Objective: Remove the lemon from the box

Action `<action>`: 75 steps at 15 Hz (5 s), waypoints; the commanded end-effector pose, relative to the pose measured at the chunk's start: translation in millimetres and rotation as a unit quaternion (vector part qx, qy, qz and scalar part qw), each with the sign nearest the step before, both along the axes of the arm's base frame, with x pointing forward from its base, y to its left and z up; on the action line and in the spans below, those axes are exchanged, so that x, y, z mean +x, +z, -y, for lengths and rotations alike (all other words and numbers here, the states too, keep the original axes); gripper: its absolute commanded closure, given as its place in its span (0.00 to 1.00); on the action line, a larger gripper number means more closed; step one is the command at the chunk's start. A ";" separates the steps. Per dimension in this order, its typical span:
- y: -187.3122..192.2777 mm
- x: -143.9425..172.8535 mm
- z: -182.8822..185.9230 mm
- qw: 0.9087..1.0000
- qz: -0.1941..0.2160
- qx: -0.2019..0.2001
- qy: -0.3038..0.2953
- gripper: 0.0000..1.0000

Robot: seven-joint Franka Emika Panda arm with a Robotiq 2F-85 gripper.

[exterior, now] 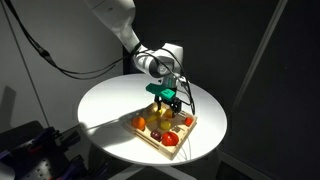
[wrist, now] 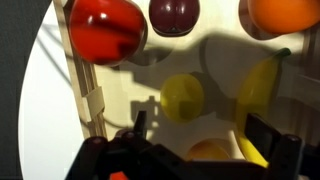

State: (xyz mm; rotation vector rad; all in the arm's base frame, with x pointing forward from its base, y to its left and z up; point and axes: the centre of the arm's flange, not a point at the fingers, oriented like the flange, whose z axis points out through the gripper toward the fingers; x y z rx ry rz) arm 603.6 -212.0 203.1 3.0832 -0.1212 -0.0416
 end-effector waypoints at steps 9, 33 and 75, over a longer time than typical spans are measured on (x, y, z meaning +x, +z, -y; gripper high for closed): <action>-24.6 6.7 11.2 1.000 0.003 0.003 0.013 0.00; -49.2 16.6 18.0 1.000 -0.009 -0.002 0.004 0.70; 81.1 -6.1 -178.1 0.990 -0.021 0.011 0.140 0.70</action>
